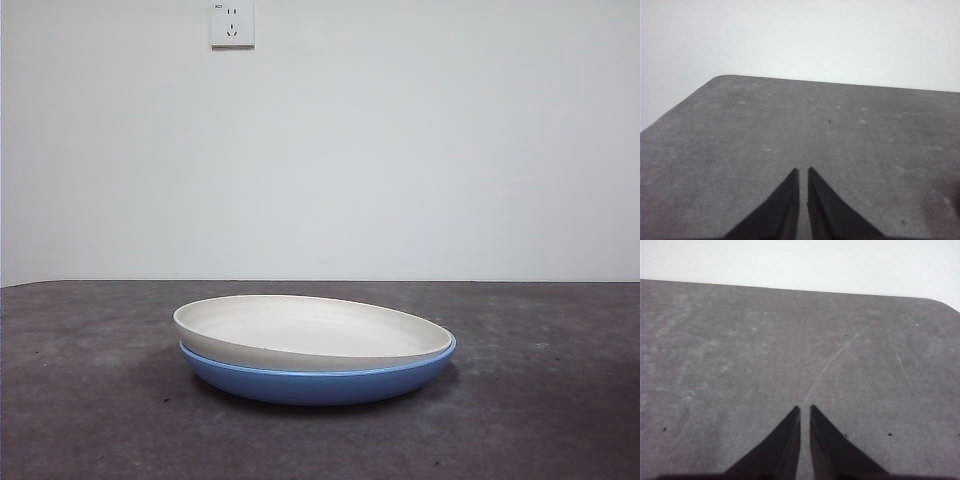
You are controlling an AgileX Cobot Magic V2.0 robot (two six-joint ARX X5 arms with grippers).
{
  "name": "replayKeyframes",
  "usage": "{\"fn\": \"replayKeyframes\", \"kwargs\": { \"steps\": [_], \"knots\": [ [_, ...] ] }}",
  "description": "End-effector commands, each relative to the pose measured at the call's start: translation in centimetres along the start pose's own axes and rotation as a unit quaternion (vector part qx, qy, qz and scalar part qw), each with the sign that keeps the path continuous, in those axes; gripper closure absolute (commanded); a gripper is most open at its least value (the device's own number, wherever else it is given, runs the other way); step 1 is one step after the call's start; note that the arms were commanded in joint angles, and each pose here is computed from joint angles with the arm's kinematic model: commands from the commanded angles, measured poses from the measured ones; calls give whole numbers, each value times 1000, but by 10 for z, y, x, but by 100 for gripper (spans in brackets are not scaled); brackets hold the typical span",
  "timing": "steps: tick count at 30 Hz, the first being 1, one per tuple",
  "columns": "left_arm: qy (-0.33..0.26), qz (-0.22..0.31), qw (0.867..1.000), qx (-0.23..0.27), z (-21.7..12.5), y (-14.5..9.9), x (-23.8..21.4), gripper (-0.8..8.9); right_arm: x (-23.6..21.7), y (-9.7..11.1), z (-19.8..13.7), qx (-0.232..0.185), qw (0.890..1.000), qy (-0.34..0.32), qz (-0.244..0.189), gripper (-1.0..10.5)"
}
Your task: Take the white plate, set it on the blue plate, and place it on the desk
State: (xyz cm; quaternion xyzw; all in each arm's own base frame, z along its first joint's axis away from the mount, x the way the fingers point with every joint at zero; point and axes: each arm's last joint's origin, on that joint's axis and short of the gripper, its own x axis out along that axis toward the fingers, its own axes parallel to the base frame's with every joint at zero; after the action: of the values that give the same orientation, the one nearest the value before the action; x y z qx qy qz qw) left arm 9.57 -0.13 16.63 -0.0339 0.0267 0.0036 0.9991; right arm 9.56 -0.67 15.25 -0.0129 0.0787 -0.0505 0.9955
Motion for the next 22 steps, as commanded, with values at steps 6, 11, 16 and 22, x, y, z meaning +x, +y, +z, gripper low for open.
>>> {"fn": "replayKeyframes", "kwargs": {
  "steps": [6, 11, 16, 22],
  "knots": [
    [6, 1, 1000, 0, -6, 0, 2, 785, 0, 0, -2, -2, 1000, 5, 4, 918],
    [6, 1, 1000, 0, -6, 0, 2, 785, 0, 0, -2, -2, 1000, 4, 4, 918],
    [6, 1, 1000, 0, -6, 0, 2, 785, 0, 0, -1, -2, 1000, -4, 4, 918],
    [6, 1, 1000, 0, -6, 0, 2, 785, 0, 0, -1, -2, 1000, -4, 4, 918]
  ]
}}
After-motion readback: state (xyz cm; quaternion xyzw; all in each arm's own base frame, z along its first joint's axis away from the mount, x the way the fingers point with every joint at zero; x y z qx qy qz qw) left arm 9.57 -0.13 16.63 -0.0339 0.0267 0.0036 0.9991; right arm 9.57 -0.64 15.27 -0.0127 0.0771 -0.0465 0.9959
